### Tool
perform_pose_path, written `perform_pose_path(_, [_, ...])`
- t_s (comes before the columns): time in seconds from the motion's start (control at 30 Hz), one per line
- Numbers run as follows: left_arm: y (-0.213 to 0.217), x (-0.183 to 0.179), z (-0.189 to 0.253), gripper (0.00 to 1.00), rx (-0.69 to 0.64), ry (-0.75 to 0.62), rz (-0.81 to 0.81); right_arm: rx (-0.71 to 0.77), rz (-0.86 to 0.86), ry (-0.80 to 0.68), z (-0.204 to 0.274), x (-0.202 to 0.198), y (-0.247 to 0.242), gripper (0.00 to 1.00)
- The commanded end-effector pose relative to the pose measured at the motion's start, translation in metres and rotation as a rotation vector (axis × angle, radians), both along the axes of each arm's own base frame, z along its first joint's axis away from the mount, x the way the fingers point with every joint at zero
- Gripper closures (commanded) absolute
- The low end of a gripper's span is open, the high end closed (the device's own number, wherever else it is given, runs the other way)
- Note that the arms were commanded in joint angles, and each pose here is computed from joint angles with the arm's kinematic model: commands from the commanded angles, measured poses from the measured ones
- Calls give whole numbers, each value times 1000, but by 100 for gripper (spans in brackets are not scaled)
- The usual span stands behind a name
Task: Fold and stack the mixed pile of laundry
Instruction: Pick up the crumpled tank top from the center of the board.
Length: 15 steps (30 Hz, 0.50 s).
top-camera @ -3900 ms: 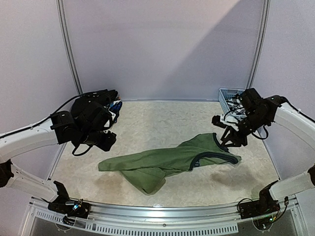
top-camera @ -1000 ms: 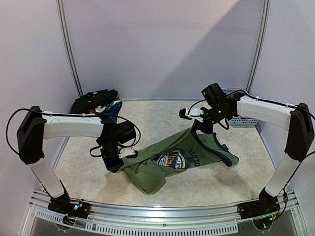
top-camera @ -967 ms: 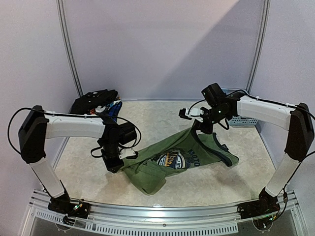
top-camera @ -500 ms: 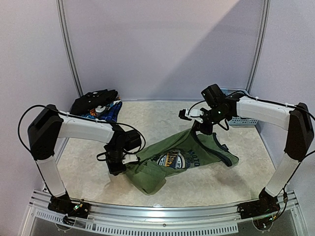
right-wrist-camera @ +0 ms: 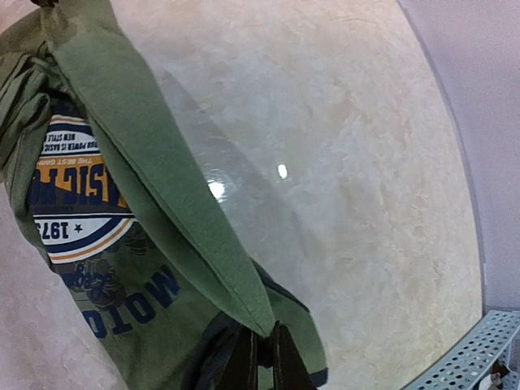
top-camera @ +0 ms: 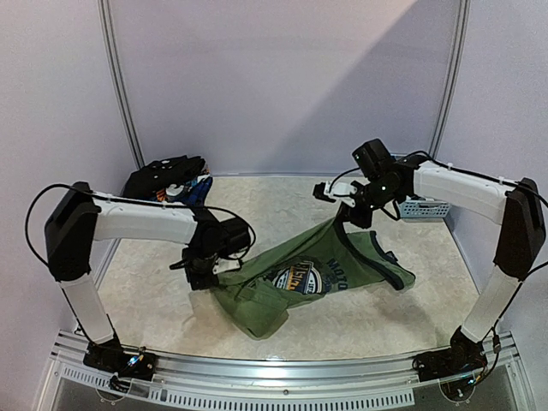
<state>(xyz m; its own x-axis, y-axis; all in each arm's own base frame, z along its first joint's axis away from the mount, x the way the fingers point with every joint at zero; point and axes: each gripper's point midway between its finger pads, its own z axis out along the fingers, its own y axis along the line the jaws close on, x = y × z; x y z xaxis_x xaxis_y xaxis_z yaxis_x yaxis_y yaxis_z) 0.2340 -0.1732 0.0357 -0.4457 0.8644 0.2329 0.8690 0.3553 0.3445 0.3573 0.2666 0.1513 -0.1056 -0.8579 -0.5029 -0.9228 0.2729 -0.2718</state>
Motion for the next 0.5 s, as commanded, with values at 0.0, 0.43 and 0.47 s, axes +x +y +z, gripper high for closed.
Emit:
perform_pose_path(0.0, [-6,67,107,100,-93,-353,36,36,-99,-78,54,34,-21,100])
perform_pose_path(0.43, [3,130,323,100,-211,-839,100,37,-253,-354,182,61,-84,100])
perform_pose_path(0.47, [3,128,334,100,-233,-858,102,47,-262,-372,191,61,-87,100])
